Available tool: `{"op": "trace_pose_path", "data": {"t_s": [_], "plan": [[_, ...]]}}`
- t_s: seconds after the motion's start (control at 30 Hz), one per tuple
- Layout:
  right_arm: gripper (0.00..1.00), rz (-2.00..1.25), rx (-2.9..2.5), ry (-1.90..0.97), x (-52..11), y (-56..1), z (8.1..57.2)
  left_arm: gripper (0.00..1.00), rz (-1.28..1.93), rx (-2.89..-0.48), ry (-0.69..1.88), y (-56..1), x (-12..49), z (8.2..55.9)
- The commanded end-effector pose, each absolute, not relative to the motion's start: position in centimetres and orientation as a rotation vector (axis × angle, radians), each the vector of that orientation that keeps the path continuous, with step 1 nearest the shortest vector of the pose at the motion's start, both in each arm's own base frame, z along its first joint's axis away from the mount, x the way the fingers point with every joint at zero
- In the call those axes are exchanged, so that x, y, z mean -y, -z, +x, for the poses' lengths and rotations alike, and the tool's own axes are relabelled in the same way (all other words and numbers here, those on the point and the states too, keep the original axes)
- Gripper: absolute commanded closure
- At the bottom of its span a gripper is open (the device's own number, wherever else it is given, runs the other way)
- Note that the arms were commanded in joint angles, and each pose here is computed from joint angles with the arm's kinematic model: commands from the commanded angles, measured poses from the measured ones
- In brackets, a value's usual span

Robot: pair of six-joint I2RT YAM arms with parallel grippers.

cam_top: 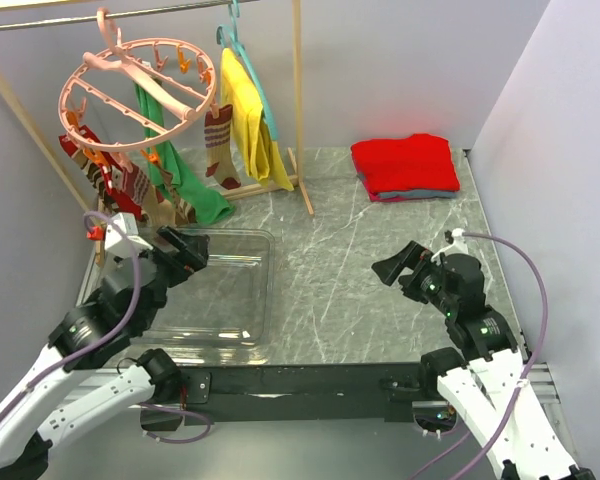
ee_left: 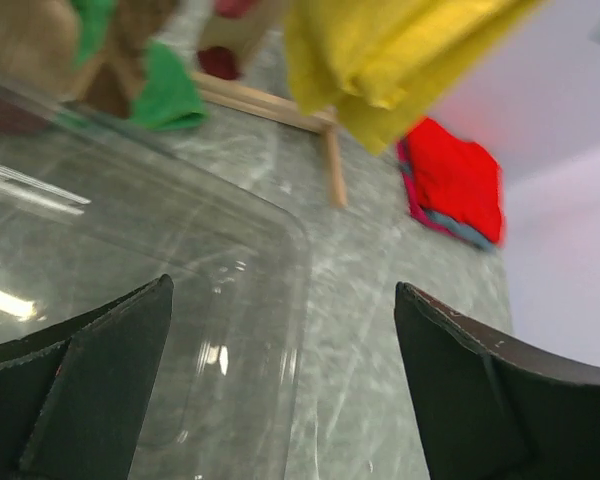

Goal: Remove the socks clipped to the hanger

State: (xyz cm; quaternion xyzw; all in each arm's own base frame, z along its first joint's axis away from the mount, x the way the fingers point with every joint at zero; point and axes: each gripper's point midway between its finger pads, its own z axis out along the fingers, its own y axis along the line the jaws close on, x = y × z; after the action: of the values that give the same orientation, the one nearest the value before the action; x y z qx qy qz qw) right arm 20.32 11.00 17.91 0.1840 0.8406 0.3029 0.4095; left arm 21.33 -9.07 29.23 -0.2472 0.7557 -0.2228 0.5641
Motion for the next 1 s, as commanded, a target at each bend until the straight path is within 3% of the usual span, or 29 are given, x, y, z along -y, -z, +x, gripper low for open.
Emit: {"op": "trace_pose_path", "data": {"t_s": [0.0,0.2,0.33,0.6,0.77,0.97], "plan": [[0.0,0.359,-2.057,-0.755,-11.1,-20.7,21.1,0.04,-0.26,-1.741,0.668,-32.1,12.0,20.1],[0.0,0.174,-2.06,-0.942,-14.6,-21.9,21.4,0.04,-0.281,-1.724,0.751,-33.0,13.0,20.0],[0.0,0.086,-2.017,-0.992,-16.5,-23.1,23.1,0.04,-0.416,-1.735,0.53,-33.3,9.8,21.5],[0.0,-0.185,-1.95,-1.004,-24.6,-26.7,24.7,0.04,-0.396,-1.828,0.153,-33.3,8.6,26.2],[0.0,-0.39,-1.844,-1.036,-30.3,-29.1,25.5,0.01,-0.458,-1.813,0.268,-33.4,7.2,28.8],[0.0,-0.549,-1.647,-1.113,-39.0,-31.3,27.3,0.12,-0.52,-1.643,0.357,-37.1,4.8,26.1]]}}
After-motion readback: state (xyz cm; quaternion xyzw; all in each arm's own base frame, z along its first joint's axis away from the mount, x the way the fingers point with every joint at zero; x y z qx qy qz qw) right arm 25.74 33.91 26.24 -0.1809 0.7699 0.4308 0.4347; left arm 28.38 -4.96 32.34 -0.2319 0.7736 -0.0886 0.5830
